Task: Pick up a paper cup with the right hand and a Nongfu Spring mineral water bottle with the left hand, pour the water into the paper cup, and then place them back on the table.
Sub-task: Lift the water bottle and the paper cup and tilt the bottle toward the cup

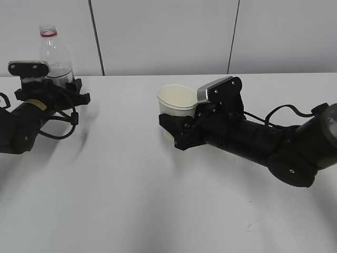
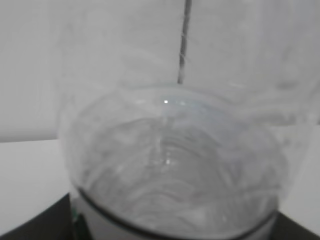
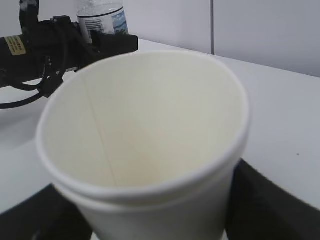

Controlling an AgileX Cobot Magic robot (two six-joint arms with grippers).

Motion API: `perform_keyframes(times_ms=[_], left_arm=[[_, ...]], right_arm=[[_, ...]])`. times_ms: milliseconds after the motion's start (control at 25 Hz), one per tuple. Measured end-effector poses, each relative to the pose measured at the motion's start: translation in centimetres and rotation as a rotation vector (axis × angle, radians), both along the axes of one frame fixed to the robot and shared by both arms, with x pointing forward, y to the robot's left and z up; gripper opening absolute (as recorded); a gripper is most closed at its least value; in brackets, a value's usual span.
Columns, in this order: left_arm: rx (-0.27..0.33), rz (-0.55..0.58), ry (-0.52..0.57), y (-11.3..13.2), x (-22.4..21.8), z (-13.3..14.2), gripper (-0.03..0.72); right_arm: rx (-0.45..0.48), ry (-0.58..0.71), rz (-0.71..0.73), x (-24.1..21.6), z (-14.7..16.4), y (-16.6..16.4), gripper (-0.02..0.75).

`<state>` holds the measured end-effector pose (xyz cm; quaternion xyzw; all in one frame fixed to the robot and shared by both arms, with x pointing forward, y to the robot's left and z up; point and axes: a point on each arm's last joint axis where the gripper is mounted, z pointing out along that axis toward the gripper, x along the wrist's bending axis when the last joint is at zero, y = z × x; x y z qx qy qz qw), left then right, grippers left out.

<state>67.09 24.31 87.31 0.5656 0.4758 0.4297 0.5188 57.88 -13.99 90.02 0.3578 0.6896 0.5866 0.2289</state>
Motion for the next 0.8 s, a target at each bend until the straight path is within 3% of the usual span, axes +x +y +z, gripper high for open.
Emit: perform_keyframes(times_ms=[200, 440, 800], left_arm=[[0.086, -0.164, -0.012, -1.4, -0.3, 0.3, 0.386], [0.211, -0.373, -0.084, -3.1, -1.0, 2.8, 0.386], [0.32, -0.539, -0.163, -4.3, -1.9, 3.6, 0.386]], right_arm=[[-0.05, -0.016, 0.106, -0.6, -0.2, 0.6, 0.494], [-0.079, -0.027, 0.193, -1.2, -0.3, 1.0, 0.494], [-0.066, -0.038, 0.206, -1.2, -0.2, 1.1, 0.494]])
